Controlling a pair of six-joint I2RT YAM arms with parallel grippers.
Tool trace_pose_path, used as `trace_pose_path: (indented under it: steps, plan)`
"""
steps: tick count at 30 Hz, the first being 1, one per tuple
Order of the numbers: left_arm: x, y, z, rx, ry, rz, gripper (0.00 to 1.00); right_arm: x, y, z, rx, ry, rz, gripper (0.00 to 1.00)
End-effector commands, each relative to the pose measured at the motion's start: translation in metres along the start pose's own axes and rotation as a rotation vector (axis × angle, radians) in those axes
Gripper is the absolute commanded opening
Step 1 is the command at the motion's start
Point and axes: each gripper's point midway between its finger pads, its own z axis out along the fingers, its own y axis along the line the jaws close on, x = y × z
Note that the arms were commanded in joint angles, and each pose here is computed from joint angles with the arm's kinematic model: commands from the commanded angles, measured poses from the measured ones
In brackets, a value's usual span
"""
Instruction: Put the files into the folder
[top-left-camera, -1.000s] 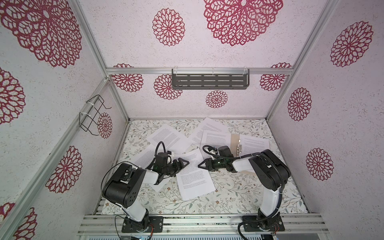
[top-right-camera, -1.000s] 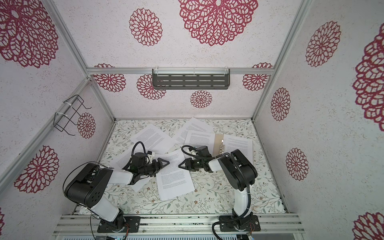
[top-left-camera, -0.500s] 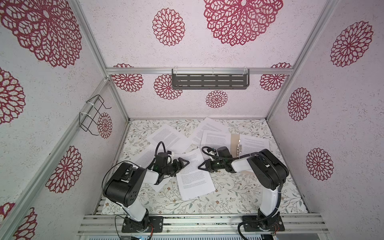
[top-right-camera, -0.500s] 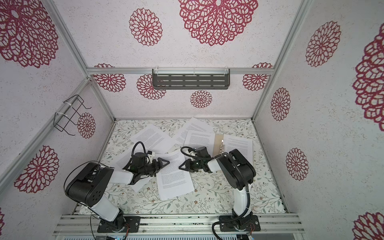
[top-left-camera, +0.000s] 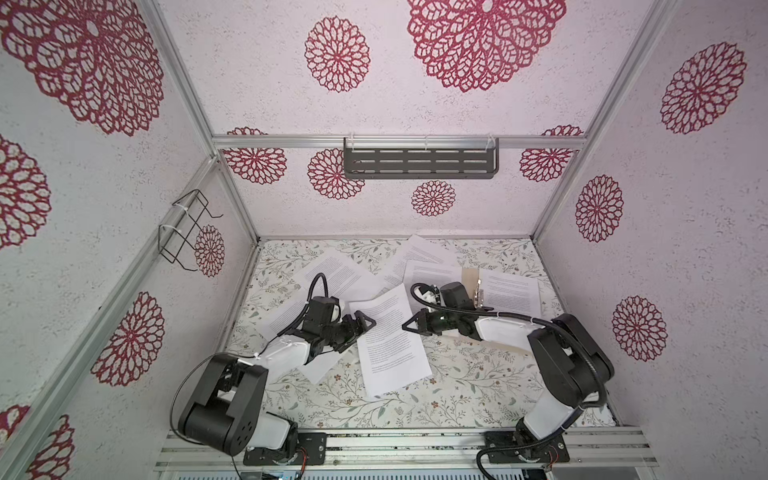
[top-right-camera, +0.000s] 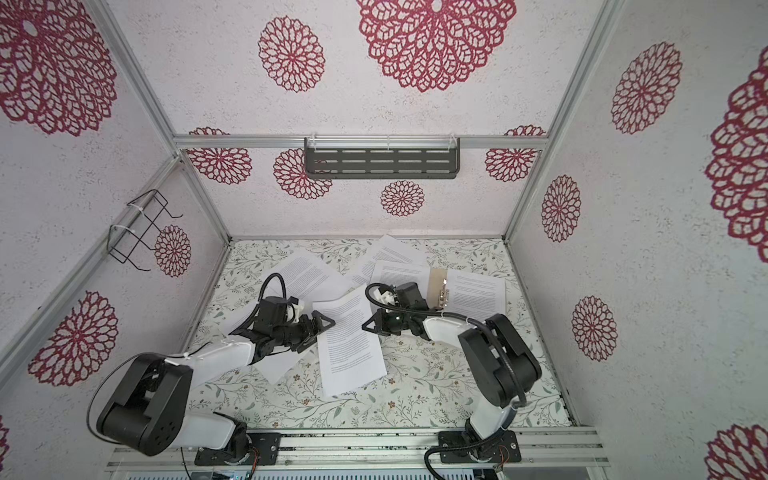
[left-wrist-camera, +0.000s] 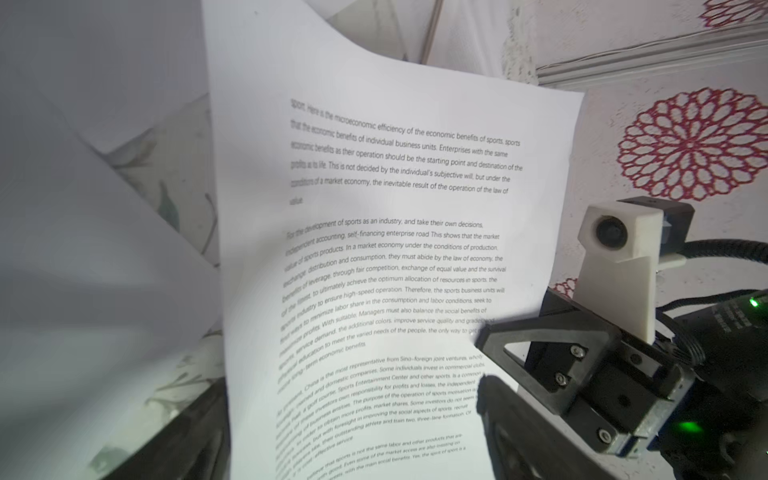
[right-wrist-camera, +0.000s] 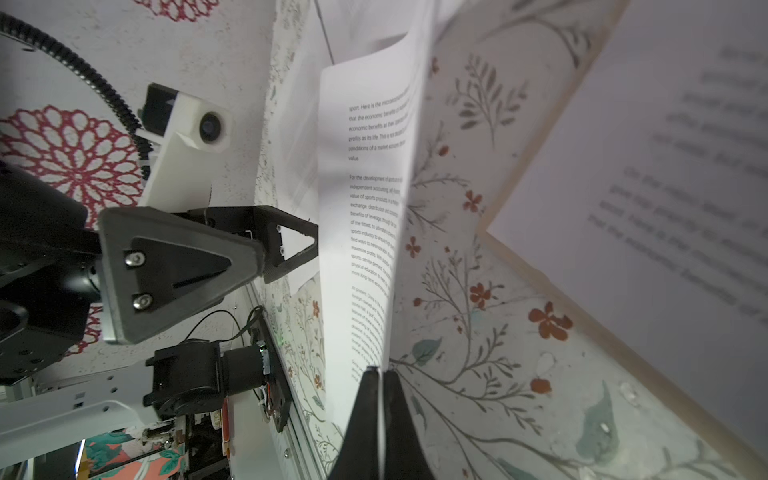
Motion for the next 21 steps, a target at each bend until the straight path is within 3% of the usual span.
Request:
trace_pose_path:
  steps: [1,13,21]
  plan:
    - [-0.015,-0.017,-0.032,-0.061,-0.048,0.135,0.97,-0.02,0.004,-0.04,0.075,-0.059,-0.024,0.0]
    - [-0.045,-0.133,-0.107,0.104,-0.128,0.517,0.97,-0.077,-0.097,-0.205,0.526,-0.188,0.118,0.0]
    - [-0.036,-0.117,-0.1,0.101,-0.122,0.538,0.97,-0.08,-0.168,-0.264,0.818,-0.14,0.238,0.0]
